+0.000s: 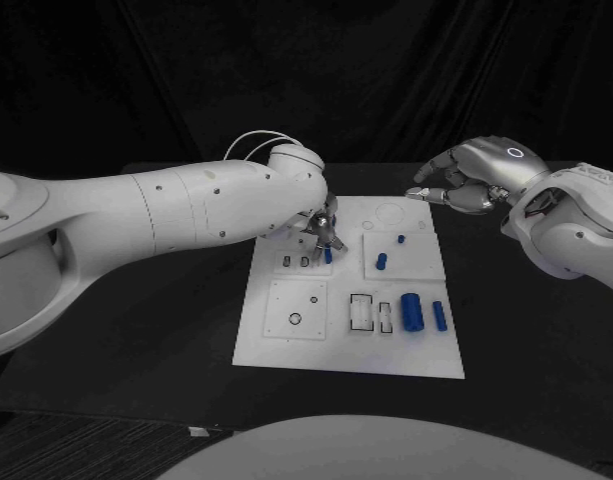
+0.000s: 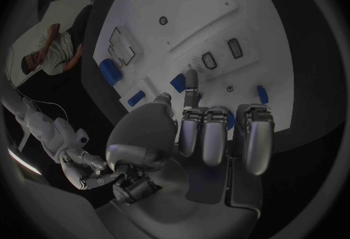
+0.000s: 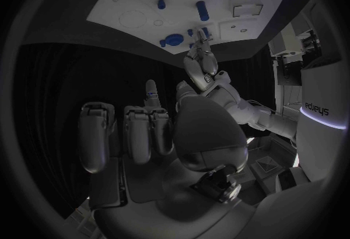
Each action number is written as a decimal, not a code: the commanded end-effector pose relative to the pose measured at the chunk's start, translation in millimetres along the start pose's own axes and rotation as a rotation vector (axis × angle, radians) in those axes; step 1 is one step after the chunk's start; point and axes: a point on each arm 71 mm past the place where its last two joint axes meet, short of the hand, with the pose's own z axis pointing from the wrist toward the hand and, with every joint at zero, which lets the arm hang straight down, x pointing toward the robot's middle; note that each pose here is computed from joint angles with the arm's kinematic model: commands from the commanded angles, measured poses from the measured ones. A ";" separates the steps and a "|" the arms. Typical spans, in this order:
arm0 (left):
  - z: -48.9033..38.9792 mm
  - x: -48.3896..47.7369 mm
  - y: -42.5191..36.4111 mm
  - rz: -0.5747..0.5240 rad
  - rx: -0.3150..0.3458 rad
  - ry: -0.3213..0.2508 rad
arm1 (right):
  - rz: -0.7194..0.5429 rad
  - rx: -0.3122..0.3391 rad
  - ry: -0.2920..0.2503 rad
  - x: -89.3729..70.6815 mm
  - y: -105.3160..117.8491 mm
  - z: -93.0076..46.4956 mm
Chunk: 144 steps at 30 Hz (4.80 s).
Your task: Assemble the parts on the task board
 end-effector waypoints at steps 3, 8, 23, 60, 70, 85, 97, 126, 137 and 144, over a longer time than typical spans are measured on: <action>0.8 2.7 -0.4 0.014 -0.005 0.035 | 0.000 0.001 0.000 0.8 0.4 0.0; 1.1 3.3 -0.4 0.016 -0.006 0.040 | -0.001 0.001 0.001 0.9 0.3 0.1; 1.8 3.9 -3.6 0.024 0.006 0.050 | -0.001 0.002 0.005 1.4 0.8 0.7; 3.5 5.1 -4.1 0.028 0.021 0.066 | -0.005 0.006 0.021 3.1 0.1 2.5; 3.5 5.6 -2.5 0.028 0.019 0.068 | -0.006 0.008 0.024 3.4 -0.3 2.8; 1.8 5.7 5.3 -0.002 0.010 0.030 | -0.006 0.015 0.026 3.2 -2.2 1.3; -5.7 9.3 29.3 -0.047 -0.036 -0.014 | -0.008 0.022 0.026 2.9 -4.8 -0.7; -12.1 20.2 52.1 -0.286 -0.047 0.064 | -0.006 0.018 0.040 7.8 -3.2 1.4; -12.5 20.8 51.6 -0.299 -0.044 0.066 | -0.007 0.022 0.041 7.8 -4.3 0.8; -12.2 20.8 53.4 -0.300 -0.049 0.069 | -0.006 0.022 0.039 7.6 -4.3 0.2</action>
